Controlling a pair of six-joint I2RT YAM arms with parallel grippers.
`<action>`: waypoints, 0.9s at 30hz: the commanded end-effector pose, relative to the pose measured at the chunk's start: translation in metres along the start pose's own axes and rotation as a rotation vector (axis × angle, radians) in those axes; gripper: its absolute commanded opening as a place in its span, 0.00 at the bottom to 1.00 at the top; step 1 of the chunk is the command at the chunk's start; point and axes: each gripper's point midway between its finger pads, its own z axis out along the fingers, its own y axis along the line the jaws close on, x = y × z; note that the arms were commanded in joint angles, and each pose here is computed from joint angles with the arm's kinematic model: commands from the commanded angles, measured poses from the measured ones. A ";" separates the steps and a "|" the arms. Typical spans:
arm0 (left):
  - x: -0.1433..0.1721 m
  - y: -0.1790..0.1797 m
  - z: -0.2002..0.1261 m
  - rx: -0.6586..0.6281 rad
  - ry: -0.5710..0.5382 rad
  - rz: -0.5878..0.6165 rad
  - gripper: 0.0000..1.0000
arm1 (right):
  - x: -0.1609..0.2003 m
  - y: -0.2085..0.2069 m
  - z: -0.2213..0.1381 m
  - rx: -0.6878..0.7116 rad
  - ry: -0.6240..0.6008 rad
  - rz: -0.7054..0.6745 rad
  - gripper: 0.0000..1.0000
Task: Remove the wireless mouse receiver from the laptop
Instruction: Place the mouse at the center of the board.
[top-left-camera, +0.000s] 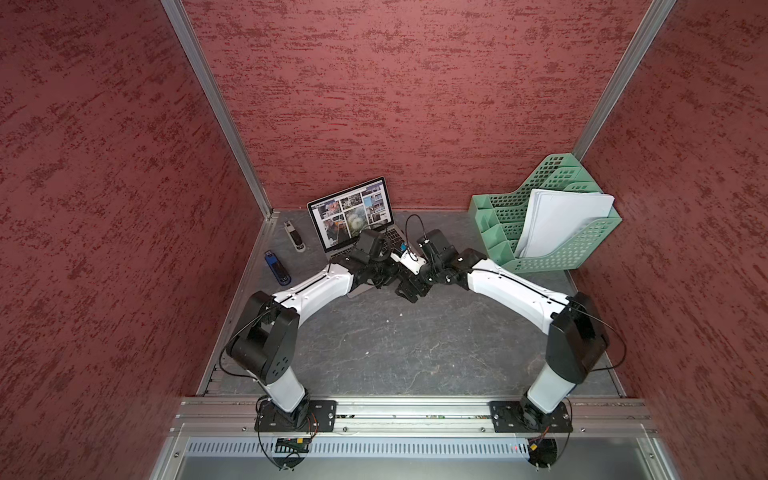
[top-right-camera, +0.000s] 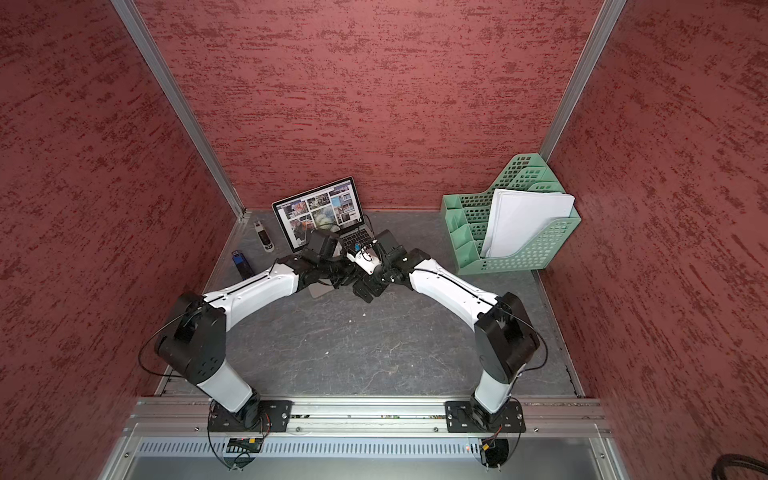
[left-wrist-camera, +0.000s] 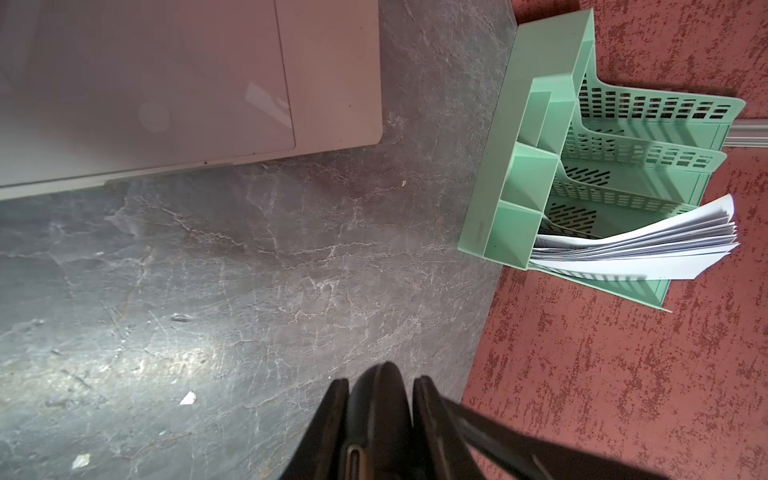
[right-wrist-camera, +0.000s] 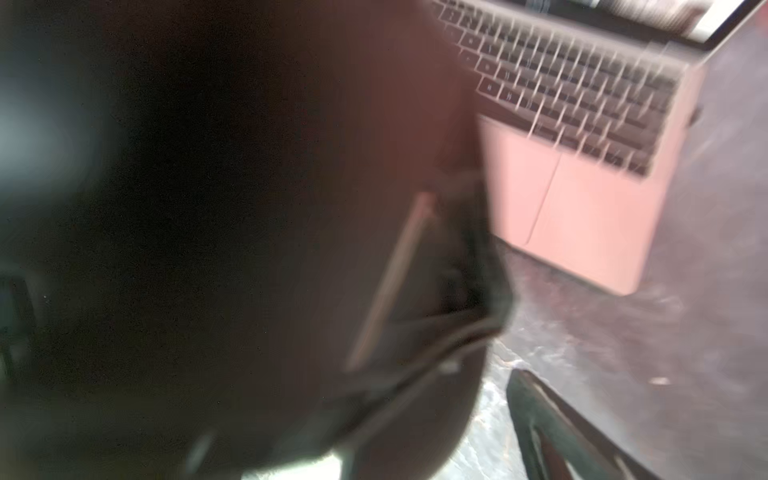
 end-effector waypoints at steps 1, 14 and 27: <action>0.005 0.008 -0.010 -0.056 0.091 -0.033 0.19 | -0.001 0.009 -0.021 0.127 -0.026 -0.128 0.98; 0.015 -0.005 -0.031 -0.033 0.242 -0.126 0.17 | 0.007 -0.001 -0.043 0.352 -0.244 -0.184 0.98; 0.026 -0.001 -0.026 -0.021 0.282 -0.180 0.18 | -0.012 0.000 -0.025 0.364 -0.282 -0.206 0.87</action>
